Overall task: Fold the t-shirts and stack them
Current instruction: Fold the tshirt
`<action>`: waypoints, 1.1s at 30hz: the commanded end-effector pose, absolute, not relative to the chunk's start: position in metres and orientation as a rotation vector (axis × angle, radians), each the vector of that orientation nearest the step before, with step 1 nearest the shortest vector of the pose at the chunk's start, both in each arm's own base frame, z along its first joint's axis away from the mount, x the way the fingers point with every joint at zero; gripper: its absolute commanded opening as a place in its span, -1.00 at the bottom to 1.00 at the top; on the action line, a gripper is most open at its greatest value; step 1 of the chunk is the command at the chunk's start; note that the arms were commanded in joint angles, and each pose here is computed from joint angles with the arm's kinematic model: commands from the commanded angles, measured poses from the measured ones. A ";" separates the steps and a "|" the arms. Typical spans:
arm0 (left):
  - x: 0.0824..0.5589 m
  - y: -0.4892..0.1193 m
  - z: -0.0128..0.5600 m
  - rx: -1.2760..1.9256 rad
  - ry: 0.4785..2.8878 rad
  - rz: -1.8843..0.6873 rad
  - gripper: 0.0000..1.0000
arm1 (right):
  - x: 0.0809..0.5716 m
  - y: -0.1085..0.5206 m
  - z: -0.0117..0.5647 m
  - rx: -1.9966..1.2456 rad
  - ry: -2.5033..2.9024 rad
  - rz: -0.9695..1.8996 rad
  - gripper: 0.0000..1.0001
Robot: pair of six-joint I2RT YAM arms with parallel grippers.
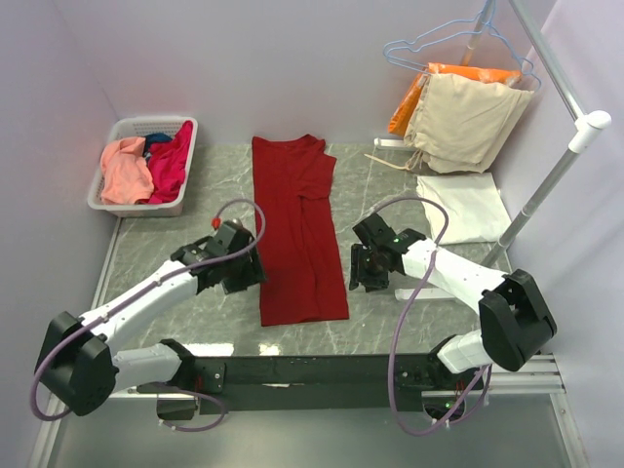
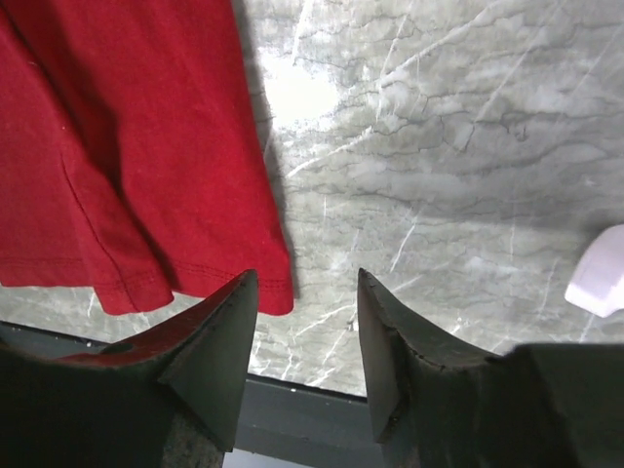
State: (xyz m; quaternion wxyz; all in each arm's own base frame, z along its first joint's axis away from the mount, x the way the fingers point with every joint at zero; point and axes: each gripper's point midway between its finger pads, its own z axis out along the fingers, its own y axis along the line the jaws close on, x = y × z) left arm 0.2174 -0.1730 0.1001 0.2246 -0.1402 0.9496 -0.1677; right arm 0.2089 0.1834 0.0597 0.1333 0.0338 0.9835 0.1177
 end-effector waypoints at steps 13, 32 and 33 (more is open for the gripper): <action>0.150 -0.194 0.036 -0.448 2.882 -0.568 -0.14 | 0.203 0.197 0.046 0.067 2.844 0.460 -0.03; 0.148 -0.191 0.008 -0.554 2.863 -0.520 -0.17 | 0.167 0.215 0.012 -0.106 2.953 0.603 -0.03; 0.150 -0.187 0.007 -0.567 2.851 -0.471 -0.18 | 0.166 0.217 0.013 -0.114 2.955 0.619 -0.03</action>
